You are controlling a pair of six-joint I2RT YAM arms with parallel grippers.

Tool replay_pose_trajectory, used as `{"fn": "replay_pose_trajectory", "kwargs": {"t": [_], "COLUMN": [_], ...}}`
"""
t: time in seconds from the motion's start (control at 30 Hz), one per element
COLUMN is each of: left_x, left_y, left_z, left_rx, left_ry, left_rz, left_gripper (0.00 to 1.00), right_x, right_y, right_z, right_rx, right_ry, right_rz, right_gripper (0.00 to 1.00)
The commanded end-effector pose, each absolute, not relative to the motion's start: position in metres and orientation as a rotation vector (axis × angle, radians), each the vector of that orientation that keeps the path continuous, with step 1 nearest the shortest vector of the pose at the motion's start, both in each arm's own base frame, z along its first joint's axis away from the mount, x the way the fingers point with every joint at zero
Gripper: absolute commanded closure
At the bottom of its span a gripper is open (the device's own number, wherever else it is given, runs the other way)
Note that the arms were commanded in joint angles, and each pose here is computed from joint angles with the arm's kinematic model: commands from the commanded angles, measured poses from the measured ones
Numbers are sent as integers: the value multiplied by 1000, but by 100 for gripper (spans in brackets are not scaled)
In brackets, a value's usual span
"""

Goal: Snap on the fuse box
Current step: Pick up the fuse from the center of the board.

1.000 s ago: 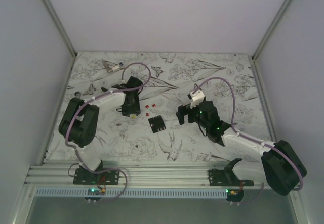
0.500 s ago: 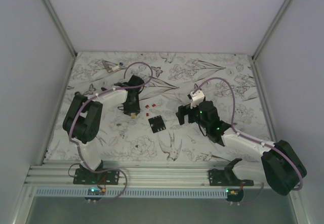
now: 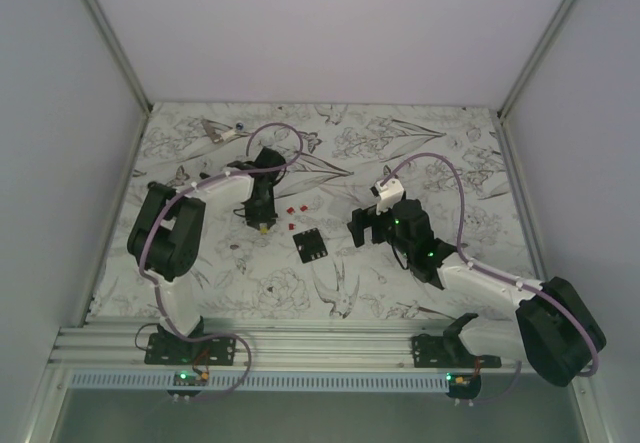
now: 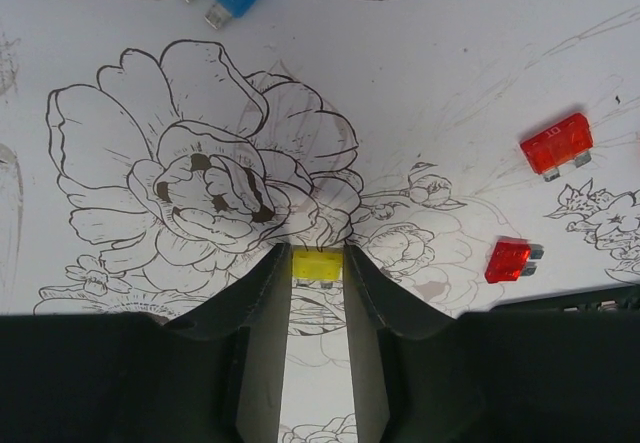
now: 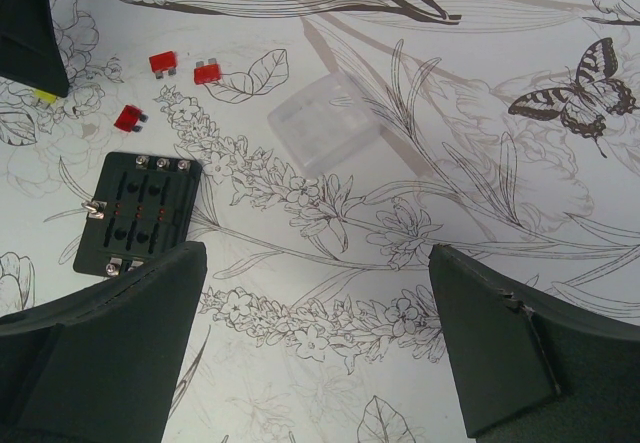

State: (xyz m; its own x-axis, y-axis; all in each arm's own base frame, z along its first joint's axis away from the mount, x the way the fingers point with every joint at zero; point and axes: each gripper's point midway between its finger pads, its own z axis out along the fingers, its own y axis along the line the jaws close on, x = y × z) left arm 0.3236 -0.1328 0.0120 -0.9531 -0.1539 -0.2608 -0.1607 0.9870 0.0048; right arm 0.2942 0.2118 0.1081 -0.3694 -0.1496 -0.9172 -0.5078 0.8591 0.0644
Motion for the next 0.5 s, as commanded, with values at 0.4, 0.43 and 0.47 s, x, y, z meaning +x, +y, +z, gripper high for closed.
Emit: {"fn": "replay_pose_trajectory", "kwargs": {"t": [0.4,0.43,0.47], "left_x": [315,316,316], "left_y": [-138,-139,-140], "left_z": [40,45,49], "left_rx": [-224,-233,-238], "left_ry": [2858,2843,2830], "left_rz": [-23,-36,-46], "left_gripper": [80,80,81], "right_x": [294,294,293], "right_y": [217,219,220], "right_z": [120,121,123], "right_rx": [-474,-474,-472], "right_ry": [1895,1889,1884], "right_rz": [445,452,462], "right_gripper": [0,0,0]}}
